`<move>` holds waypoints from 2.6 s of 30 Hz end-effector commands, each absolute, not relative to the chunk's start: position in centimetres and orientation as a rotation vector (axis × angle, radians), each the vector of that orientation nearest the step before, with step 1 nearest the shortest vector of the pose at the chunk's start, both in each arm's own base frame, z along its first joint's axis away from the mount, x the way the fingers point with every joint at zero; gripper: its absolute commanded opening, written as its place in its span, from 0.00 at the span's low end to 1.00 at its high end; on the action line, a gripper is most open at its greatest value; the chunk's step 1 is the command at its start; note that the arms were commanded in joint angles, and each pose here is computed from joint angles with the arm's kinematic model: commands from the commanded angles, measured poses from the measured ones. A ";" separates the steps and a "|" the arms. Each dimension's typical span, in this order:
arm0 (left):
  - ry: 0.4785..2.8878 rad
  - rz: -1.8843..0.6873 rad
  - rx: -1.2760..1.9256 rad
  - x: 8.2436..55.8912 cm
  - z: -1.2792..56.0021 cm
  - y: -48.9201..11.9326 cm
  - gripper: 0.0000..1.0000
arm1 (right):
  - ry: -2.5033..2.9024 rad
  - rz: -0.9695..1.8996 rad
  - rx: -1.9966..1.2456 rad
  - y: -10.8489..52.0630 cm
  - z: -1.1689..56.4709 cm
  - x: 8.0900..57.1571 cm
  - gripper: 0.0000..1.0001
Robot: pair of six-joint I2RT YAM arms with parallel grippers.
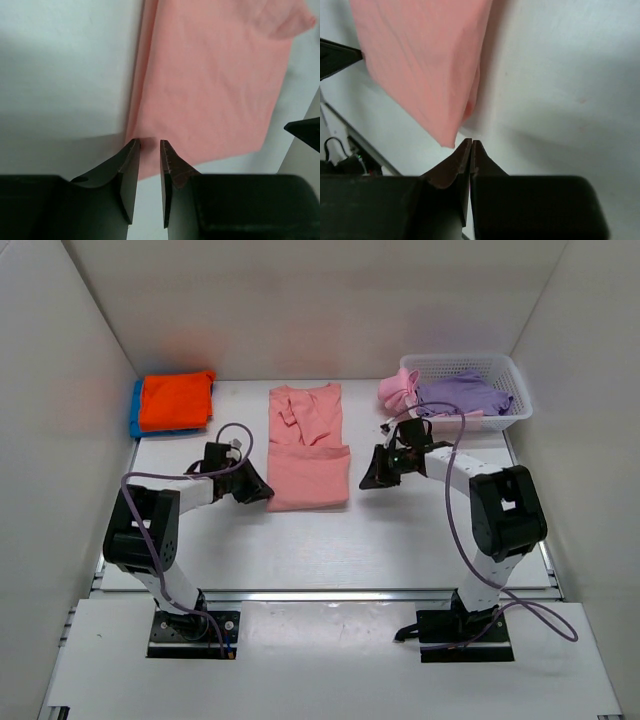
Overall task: Fold and stack the t-shirts
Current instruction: Grab one side of the 2/3 rectangular tshirt with both arms, then fold the long partially folded tshirt into a neat square
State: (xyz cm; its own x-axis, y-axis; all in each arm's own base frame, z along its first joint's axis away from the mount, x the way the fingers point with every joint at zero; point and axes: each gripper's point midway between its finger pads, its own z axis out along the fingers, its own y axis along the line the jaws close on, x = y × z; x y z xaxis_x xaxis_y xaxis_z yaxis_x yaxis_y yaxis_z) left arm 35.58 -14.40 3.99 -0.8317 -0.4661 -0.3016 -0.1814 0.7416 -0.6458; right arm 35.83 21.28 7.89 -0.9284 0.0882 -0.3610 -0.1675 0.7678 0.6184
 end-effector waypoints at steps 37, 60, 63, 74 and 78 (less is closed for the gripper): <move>2.577 -0.680 -0.281 30.8 3.7 -15.5 0.51 | 2.578 1.119 -0.094 24.6 6.5 30.8 0.40; 2.616 -0.641 -0.515 30.5 -0.2 -15.5 0.33 | 2.621 1.192 0.102 24.7 1.1 31.6 0.43; 2.630 -0.647 -0.523 30.2 -0.4 -15.4 0.08 | 2.650 1.199 0.098 25.5 0.4 31.7 0.00; 2.869 -0.555 -0.249 20.8 -1.0 -14.8 0.00 | 2.824 1.045 -0.054 24.5 0.4 24.3 0.01; 2.900 -0.582 -0.231 16.2 -0.8 -14.2 0.00 | 2.878 1.033 -0.111 24.5 0.8 19.5 0.00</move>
